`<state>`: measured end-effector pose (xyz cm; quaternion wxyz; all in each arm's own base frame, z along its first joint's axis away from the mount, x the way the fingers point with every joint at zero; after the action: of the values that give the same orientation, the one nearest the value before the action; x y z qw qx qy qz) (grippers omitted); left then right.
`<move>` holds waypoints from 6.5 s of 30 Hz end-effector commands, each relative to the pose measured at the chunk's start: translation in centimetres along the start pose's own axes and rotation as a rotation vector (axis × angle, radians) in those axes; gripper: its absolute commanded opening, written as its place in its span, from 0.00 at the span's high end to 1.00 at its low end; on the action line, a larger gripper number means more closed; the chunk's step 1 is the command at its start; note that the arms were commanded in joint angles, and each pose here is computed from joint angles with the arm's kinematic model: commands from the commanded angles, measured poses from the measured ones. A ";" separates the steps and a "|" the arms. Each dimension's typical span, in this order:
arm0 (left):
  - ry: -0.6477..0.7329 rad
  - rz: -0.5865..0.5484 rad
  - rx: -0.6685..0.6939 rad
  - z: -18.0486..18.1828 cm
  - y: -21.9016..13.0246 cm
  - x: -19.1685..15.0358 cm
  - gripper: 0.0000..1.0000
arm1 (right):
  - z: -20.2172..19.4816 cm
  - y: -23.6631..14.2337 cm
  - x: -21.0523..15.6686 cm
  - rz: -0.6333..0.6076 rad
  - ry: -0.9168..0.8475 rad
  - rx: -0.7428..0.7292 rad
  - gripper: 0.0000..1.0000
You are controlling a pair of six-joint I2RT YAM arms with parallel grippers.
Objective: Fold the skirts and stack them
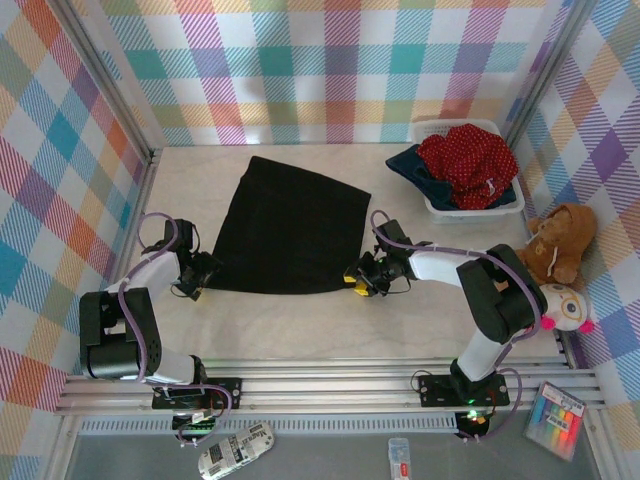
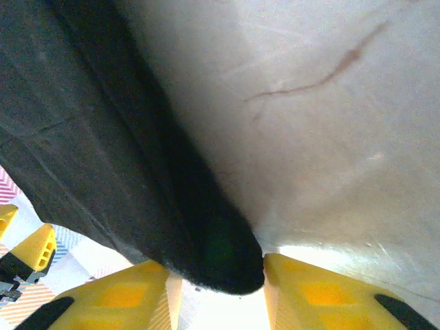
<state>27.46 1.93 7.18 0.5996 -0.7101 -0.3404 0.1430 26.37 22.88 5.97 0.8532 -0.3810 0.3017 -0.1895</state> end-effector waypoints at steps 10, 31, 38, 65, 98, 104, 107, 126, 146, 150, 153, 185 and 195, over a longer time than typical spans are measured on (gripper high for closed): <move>0.002 0.035 -0.011 0.2 1.1 -0.4 0.38 | 0.2 0.3 0.0 -0.013 0.013 0.009 0.95; -0.054 0.038 0.004 1.9 0.1 -3.0 1.00 | 0.2 -1.5 -0.4 -0.070 -0.007 0.028 1.00; -0.046 -0.085 0.018 2.2 -5.1 -4.2 1.00 | -0.4 -4.4 -1.3 -0.108 -0.067 0.046 1.00; 0.260 -0.494 -0.197 -16.6 -11.9 18.4 1.00 | 12.6 -9.3 12.7 -0.472 -0.103 0.257 1.00; 0.457 0.021 -0.448 -27.0 3.0 12.6 0.00 | 20.1 -1.1 8.1 -0.178 -0.473 0.244 0.01; 0.463 0.095 -0.398 -26.8 7.3 10.6 0.00 | 17.8 1.7 10.2 -0.254 -0.341 0.086 0.01; 0.462 0.132 -0.365 -25.4 8.7 8.5 0.00 | 15.0 2.2 10.2 -0.261 -0.291 0.053 0.01; 0.357 0.048 -0.248 -17.3 -0.1 -4.5 0.00 | 5.5 -5.3 3.4 -0.231 -0.550 0.026 0.01; 0.427 0.077 -0.237 -23.4 7.6 3.3 0.00 | 10.6 -2.9 13.4 -0.501 -0.248 0.014 0.01; 0.514 0.067 -0.359 -25.9 4.0 2.8 0.00 | 11.7 -4.1 11.4 -0.425 -0.328 0.096 0.01; 0.566 0.028 -0.399 -27.2 0.2 2.4 0.00 | 10.8 -6.4 9.8 -0.449 -0.312 0.118 0.01; 0.710 0.265 -0.271 -31.3 7.8 -9.0 0.48 | -2.1 -6.6 6.5 -0.414 0.043 0.214 0.22; 0.763 0.271 -0.343 -32.3 4.5 -8.8 0.44 | -1.0 -7.0 8.2 -0.530 0.062 0.351 0.54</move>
<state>43.24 -28.59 7.32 0.5361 -0.8355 -0.0419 -0.1131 29.78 13.17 6.81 0.8115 -0.3261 0.2074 -0.4382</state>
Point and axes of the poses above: each hand's point on the last joint's axis, 136 mm out from that joint toward the fingers, its own y axis out along the fingers, its own z axis along the line the jaws close on, x = y × z, the point moved 4 cm from there along -y, back along the fingers, and after that the axes turned 15 degrees about y, right-handed, at the moved point
